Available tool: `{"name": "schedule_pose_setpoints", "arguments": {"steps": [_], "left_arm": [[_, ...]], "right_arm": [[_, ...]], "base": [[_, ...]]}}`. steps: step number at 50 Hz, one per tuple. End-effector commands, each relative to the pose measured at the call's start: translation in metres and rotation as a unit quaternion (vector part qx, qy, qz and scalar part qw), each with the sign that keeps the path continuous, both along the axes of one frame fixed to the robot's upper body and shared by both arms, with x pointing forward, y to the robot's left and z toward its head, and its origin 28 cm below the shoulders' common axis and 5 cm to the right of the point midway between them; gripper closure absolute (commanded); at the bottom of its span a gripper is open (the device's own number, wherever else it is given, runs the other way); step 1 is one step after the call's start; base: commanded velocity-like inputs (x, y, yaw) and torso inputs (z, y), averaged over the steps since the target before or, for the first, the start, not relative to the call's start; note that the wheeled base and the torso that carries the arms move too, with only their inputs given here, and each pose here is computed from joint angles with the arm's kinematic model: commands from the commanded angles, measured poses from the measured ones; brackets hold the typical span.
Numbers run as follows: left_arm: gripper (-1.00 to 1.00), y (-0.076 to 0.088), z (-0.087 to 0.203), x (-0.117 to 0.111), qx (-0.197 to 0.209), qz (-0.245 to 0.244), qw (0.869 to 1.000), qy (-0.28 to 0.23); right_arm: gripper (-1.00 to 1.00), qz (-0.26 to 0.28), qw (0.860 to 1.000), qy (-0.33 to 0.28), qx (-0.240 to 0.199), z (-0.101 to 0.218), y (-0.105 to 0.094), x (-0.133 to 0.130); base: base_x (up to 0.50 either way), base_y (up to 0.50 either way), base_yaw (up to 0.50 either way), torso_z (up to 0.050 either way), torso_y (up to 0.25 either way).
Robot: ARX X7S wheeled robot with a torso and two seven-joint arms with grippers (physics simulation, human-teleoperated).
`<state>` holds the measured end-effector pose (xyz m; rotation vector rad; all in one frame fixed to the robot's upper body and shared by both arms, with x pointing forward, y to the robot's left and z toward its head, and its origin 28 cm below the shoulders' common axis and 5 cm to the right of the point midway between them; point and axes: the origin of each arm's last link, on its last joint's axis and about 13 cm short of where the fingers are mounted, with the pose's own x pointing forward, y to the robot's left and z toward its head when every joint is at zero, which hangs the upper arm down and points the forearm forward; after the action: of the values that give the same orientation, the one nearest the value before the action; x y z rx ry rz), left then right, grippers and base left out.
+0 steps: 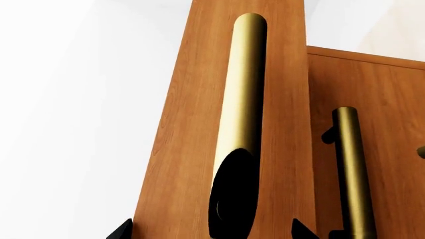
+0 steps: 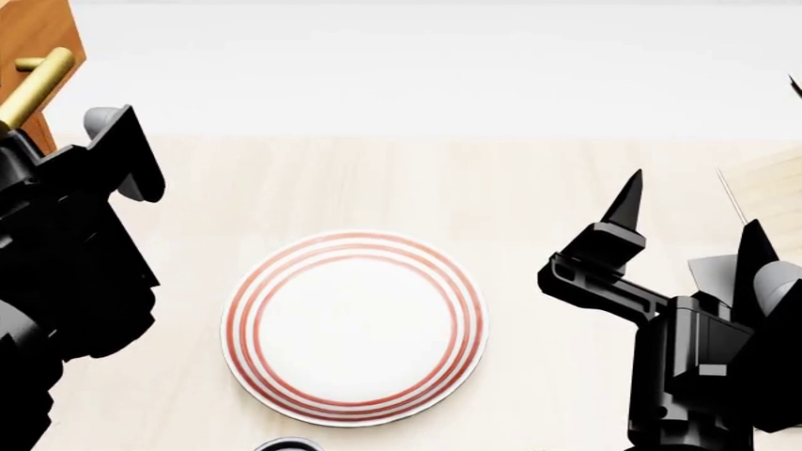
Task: Close the top drawer of the cabinet.
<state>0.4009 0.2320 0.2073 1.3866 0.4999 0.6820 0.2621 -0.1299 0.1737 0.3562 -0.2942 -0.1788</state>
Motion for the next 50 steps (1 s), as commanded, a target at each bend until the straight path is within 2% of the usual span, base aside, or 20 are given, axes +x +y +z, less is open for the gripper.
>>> {"name": "schedule_pose_setpoints", "arguments": {"steps": [1, 15, 50], "left_arm": [[-1.0, 0.017, -0.016, -0.007, -0.073, 0.052, 0.995, 0.031], [-1.0, 0.039, 0.0, -0.008, -0.068, 0.085, 0.994, 0.025], [-1.0, 0.08, 0.005, -0.019, -0.09, 0.162, 0.982, 0.02]], "right_arm": [[-1.0, 0.0, 1.0, -0.001, -0.001, -0.001, -0.001, 0.001], [-1.0, 0.001, 1.0, -0.002, -0.004, 0.001, -0.001, -0.001], [-1.0, 0.011, 1.0, -0.012, -0.01, 0.005, 0.001, -0.004]], "base": [[0.0, 0.0, 0.0, 0.0, 0.0], [0.0, 0.0, 0.0, 0.0, 0.0], [0.0, 0.0, 0.0, 0.0, 0.0]]}}
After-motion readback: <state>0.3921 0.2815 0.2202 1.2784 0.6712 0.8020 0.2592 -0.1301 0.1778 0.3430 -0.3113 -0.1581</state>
